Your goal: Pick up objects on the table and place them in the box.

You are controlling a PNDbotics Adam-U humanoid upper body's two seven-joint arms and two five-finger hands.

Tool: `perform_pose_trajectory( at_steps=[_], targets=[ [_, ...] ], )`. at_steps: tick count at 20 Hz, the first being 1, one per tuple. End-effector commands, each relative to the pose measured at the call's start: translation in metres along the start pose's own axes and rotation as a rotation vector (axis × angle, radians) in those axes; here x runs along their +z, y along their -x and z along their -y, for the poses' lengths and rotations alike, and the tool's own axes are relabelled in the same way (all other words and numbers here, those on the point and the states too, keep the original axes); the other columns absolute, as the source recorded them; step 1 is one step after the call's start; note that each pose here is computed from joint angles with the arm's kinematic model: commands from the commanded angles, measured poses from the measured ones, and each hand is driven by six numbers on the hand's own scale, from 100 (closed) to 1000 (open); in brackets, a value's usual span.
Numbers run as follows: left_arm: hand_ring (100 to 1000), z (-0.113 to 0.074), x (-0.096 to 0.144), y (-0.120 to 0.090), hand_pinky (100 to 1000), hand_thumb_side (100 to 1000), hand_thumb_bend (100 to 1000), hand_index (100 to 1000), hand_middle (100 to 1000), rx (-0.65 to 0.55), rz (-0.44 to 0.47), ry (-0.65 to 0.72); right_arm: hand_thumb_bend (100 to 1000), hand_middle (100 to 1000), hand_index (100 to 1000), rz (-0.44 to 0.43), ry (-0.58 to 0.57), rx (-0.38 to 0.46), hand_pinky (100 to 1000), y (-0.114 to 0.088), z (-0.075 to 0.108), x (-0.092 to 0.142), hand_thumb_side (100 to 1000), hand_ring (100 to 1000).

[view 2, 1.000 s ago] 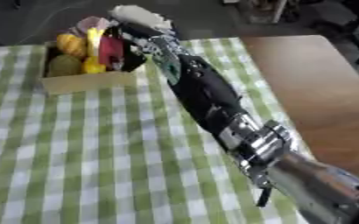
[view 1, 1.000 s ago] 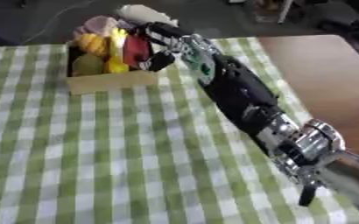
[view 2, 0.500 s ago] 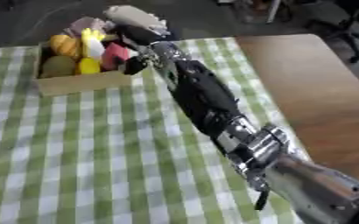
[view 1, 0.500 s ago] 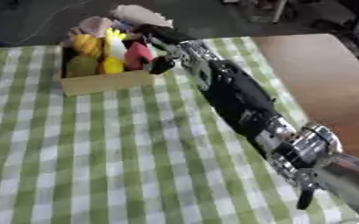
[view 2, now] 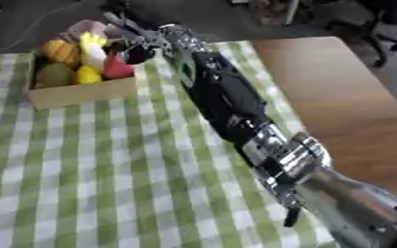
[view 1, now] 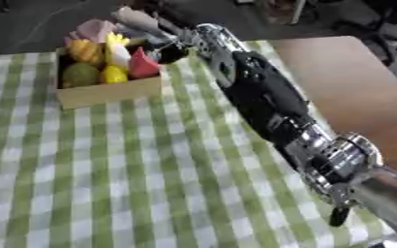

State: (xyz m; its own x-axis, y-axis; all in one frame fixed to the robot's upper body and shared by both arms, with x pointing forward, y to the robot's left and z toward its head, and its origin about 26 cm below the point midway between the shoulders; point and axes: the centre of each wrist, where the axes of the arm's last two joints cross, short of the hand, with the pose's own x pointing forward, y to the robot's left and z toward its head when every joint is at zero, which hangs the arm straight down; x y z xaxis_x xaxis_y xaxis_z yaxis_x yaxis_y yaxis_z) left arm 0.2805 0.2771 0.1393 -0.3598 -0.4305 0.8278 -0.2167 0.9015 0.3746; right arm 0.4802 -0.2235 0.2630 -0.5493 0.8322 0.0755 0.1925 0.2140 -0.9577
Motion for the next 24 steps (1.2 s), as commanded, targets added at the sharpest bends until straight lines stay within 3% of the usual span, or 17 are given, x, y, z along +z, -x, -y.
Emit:
perform_pose_trajectory(
  at_steps=[1,9,15,17,20,24],
  targets=[
    [655,-0.006,-0.003,-0.005,716,799,100,879,653,-0.019,0.025,-0.016,100,998,1000,0.078,0.087,0.004,947,-0.012,0.036,-0.002,222,959],
    [656,-0.009,-0.001,-0.001,713,796,100,878,661,-0.031,0.008,-0.038,100,955,1000,0.189,0.125,-0.054,920,-0.028,0.047,0.011,249,931],
    [669,-0.013,0.002,0.005,708,790,100,877,676,-0.045,-0.022,-0.086,100,910,1000,0.318,0.211,-0.164,886,-0.05,0.047,0.053,273,892],
    [676,-0.014,0.003,0.008,707,789,100,878,683,-0.05,-0.038,-0.105,100,887,1000,0.337,0.245,-0.228,864,-0.056,0.04,0.073,418,874],
    [684,-0.014,0.004,0.01,708,787,100,878,692,-0.05,-0.044,-0.131,100,853,975,0.309,0.281,-0.35,834,-0.06,0.019,0.104,444,851],
    [695,-0.012,0.01,0.013,711,791,100,876,703,-0.033,-0.041,-0.152,100,813,916,0.203,0.298,-0.493,795,-0.056,-0.014,0.142,470,822]
  ],
)
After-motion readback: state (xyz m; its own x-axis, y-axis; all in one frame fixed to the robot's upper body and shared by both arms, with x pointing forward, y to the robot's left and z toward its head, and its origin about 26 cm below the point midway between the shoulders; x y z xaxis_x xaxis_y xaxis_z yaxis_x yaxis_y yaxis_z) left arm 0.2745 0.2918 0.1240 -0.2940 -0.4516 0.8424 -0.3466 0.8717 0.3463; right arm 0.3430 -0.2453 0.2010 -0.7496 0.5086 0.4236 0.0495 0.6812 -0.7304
